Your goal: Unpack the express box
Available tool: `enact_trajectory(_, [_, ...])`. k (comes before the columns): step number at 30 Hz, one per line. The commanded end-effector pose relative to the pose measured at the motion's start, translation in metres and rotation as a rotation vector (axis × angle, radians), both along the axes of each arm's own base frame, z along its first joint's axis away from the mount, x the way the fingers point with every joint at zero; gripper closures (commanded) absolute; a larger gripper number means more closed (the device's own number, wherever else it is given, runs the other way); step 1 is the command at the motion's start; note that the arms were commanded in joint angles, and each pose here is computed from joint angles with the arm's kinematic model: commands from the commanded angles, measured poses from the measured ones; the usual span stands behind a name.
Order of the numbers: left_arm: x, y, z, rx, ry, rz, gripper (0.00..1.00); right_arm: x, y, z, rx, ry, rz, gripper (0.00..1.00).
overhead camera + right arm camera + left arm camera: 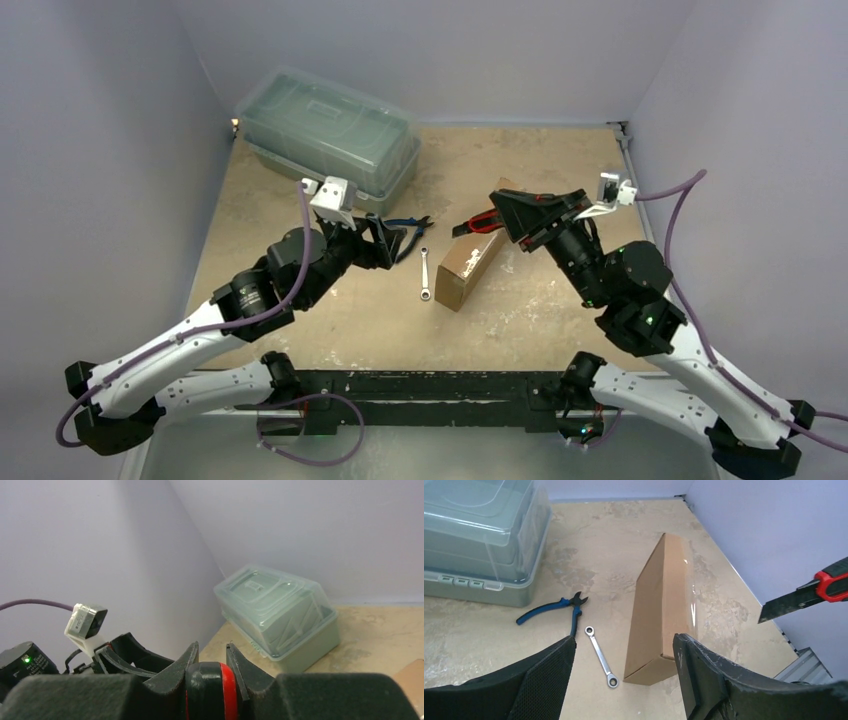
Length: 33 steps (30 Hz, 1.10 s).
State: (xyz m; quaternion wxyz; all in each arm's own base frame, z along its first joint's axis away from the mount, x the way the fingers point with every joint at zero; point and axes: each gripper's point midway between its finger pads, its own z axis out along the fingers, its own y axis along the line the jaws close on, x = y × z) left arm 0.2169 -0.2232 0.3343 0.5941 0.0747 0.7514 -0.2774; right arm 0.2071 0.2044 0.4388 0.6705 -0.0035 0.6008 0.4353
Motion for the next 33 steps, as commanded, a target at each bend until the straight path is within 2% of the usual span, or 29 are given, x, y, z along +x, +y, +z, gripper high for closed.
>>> enact_trajectory(1, [0.004,0.005,0.008,-0.047,0.016,0.052,0.28,-0.001,-0.019,0.003,-0.078,-0.023,-0.069,1.0])
enact_trajectory(9, [0.006,-0.01,-0.005,-0.037,0.057,0.02,0.24,0.0,-0.063,-0.007,-0.149,0.005,-0.235,1.0])
enact_trajectory(12, [0.012,-0.02,-0.014,-0.027,0.09,-0.013,0.19,0.0,-0.083,-0.013,-0.172,0.044,-0.305,1.0])
enact_trajectory(15, [0.031,-0.031,-0.031,-0.058,0.184,-0.101,0.15,0.001,-0.099,-0.025,-0.218,0.113,-0.373,1.0])
enact_trajectory(20, [0.059,-0.054,-0.06,-0.122,0.344,-0.25,0.16,-0.001,-0.106,-0.061,-0.377,0.214,-0.394,1.0])
enact_trajectory(25, [0.069,-0.083,-0.08,-0.115,0.425,-0.347,0.18,-0.006,-0.095,-0.085,-0.404,0.251,-0.321,1.0])
enact_trajectory(31, [0.072,-0.107,-0.104,-0.088,0.469,-0.475,0.26,-0.007,-0.028,-0.127,-0.494,0.2,-0.047,1.0])
enact_trajectory(33, [0.068,-0.113,-0.107,-0.083,0.458,-0.534,0.26,-0.001,-0.016,-0.138,-0.488,0.212,-0.032,1.0])
